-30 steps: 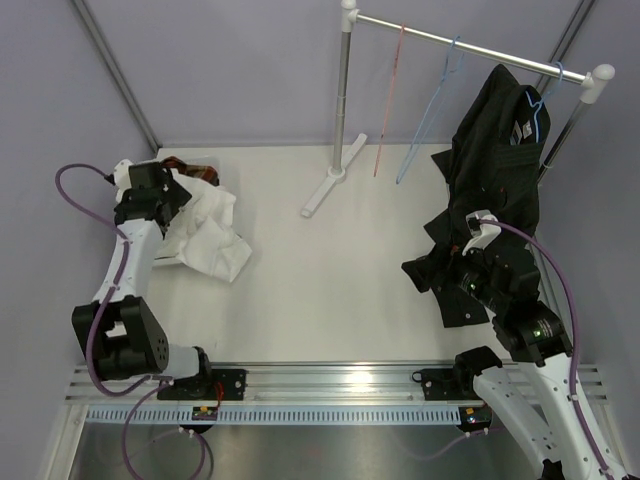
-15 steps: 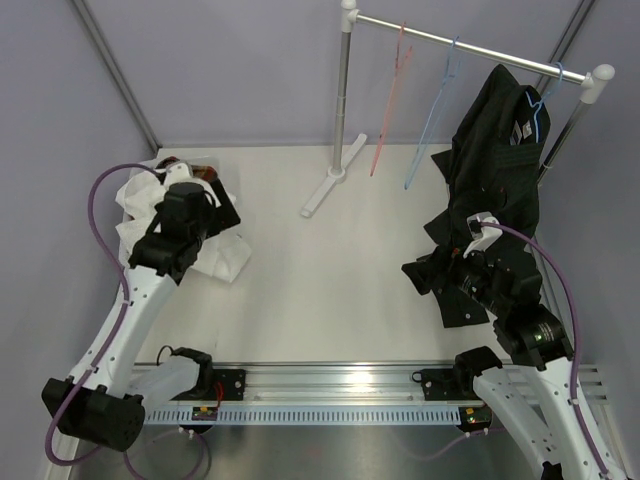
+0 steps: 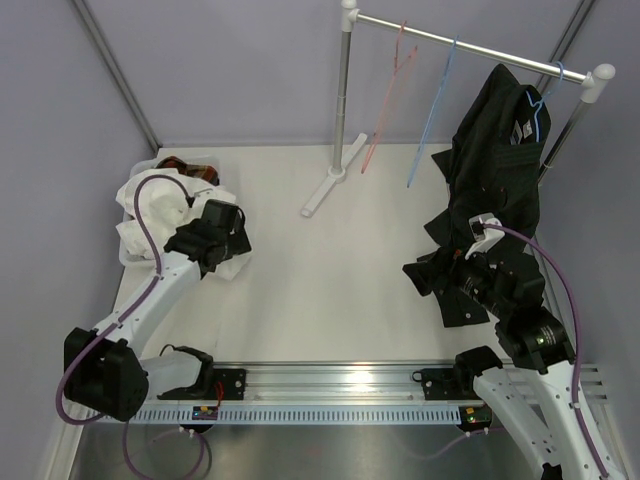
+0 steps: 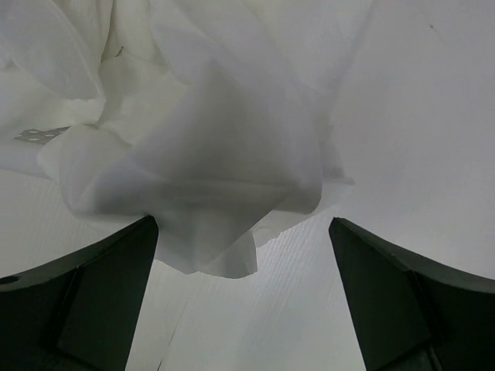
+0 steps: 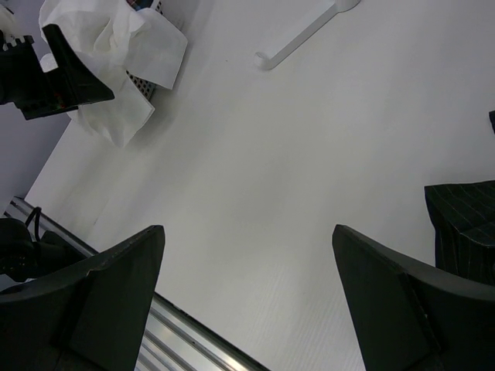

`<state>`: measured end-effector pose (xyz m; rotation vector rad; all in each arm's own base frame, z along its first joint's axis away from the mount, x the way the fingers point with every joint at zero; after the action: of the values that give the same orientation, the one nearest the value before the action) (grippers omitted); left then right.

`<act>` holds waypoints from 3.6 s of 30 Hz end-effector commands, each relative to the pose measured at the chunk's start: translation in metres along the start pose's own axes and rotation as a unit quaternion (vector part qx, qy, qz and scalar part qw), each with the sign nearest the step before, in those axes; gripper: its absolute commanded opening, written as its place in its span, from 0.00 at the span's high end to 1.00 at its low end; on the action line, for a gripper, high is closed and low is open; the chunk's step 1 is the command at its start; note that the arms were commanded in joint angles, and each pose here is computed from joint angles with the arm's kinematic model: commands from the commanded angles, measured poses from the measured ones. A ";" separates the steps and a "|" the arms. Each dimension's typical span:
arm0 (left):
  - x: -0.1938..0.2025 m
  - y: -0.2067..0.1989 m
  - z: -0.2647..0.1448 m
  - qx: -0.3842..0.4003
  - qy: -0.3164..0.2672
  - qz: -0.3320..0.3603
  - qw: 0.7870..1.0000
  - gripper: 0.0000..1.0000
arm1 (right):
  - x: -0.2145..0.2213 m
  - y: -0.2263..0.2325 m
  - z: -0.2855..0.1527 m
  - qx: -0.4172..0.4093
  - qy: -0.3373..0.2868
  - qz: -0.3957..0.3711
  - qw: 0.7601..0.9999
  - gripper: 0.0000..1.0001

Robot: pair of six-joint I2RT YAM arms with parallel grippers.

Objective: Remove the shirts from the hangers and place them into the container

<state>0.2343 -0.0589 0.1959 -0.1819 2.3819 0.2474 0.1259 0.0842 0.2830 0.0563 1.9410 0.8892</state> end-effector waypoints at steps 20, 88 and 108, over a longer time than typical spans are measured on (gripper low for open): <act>-0.086 0.045 0.015 -0.148 -0.062 -0.040 0.986 1.00 | -0.002 0.009 -0.010 -0.036 -0.020 -0.015 0.999 0.01; 0.032 -0.068 0.007 -0.182 -0.050 0.476 0.859 0.01 | 0.002 0.010 -0.012 -0.050 -0.019 -0.013 0.999 0.00; 0.002 -0.059 0.028 -0.288 -0.034 0.469 0.834 0.21 | 0.003 0.011 -0.015 -0.056 -0.023 -0.016 0.998 0.01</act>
<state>0.2498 -0.1080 0.1440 0.8903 2.1231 1.3905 0.1106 0.0827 0.2869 0.0113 1.8781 0.9329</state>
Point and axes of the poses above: each gripper's point midway between its finger pads, its own z axis out along the fingers, its own y axis along the line the jaws close on, x = y × z, the point moved 8 cm from there along -z, back along the fingers, and after that the axes turned 13 degrees about z, right-handed, at the moved point
